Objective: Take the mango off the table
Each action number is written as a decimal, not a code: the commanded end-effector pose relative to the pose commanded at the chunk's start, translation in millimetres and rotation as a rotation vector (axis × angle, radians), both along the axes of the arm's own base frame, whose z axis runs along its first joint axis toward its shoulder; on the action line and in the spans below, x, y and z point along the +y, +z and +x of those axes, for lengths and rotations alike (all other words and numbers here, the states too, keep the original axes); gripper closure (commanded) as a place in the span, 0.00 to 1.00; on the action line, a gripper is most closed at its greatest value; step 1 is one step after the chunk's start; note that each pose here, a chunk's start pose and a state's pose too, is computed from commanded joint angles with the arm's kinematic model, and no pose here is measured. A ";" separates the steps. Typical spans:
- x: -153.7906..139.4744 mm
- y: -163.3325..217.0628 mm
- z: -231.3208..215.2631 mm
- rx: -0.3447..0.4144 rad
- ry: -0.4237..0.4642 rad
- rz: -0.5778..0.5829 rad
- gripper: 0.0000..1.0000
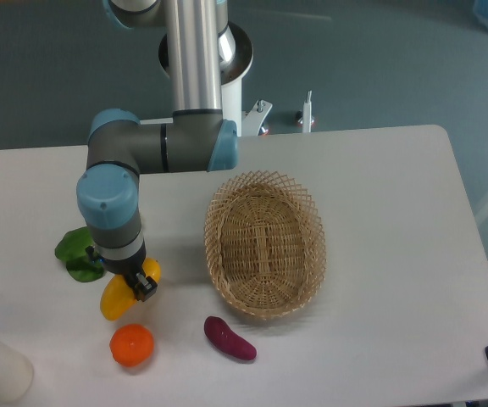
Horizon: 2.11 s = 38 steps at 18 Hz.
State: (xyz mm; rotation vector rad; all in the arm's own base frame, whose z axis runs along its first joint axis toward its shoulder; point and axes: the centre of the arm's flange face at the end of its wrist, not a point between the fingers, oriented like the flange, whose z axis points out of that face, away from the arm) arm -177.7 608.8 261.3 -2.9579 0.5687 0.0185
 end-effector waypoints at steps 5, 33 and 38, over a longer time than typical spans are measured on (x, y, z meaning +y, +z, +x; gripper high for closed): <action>-9.1 30.0 -39.8 0.024 0.056 0.045 0.52; -74.6 73.8 -229.6 0.178 0.088 -0.105 0.49; -82.5 71.0 -241.8 0.179 0.077 -0.105 0.50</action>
